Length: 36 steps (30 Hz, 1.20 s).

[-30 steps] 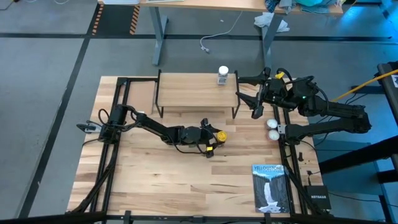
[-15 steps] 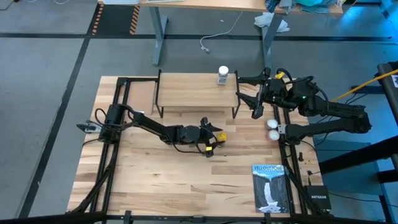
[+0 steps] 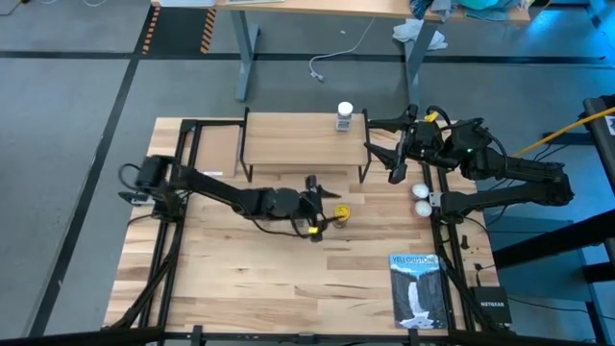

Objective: Shelf spices
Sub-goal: Remove the white seasoning bottle from the shelf

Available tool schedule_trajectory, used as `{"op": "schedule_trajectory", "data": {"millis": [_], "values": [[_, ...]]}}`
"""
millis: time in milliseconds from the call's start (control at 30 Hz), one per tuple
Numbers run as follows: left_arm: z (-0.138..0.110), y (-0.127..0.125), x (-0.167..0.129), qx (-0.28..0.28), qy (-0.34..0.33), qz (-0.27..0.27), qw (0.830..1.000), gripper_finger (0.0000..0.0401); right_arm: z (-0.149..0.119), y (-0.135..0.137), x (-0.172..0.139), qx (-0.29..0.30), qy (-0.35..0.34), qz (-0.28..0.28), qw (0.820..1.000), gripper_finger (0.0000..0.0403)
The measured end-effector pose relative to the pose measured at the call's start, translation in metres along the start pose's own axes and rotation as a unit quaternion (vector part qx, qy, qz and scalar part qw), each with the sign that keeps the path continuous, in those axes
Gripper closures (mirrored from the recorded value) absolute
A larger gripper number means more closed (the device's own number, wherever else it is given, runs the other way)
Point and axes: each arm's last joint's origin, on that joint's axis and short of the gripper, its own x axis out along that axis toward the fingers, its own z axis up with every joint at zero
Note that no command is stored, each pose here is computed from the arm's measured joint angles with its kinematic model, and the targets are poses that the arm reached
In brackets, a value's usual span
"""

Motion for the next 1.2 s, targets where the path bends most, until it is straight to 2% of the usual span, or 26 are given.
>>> {"op": "schedule_trajectory", "data": {"millis": [300,433,567,733,900,1100,1200], "values": [[0.065,0.045,-0.078,0.070,0.035,0.089,0.993,0.0144,-0.008,0.002,0.008,-0.031,0.024,0.015,0.999,0.0126],[0.081,0.060,-0.112,0.102,0.049,0.127,0.985,0.0144,-0.018,0.005,0.022,-0.058,0.041,0.013,0.997,0.0126],[0.095,0.073,-0.144,0.102,0.044,0.142,0.984,0.0144,-0.032,0.007,0.040,-0.082,0.064,-0.006,0.995,0.0126],[0.097,0.084,-0.174,0.066,0.063,0.152,0.984,0.0144,-0.045,0.000,0.055,-0.093,0.088,-0.069,0.989,0.0119],[0.088,0.089,-0.194,0.024,0.108,0.162,0.981,0.0144,-0.051,-0.016,0.058,-0.080,0.110,-0.121,0.983,0.0084],[0.082,0.085,-0.200,0.005,0.135,0.151,0.979,0.0144,-0.054,-0.037,0.056,-0.081,0.116,-0.139,0.980,0.0015],[0.078,0.082,-0.199,0.011,0.139,0.149,0.979,0.0144,-0.060,-0.052,0.054,-0.074,0.142,-0.143,0.977,0.0009]]}}
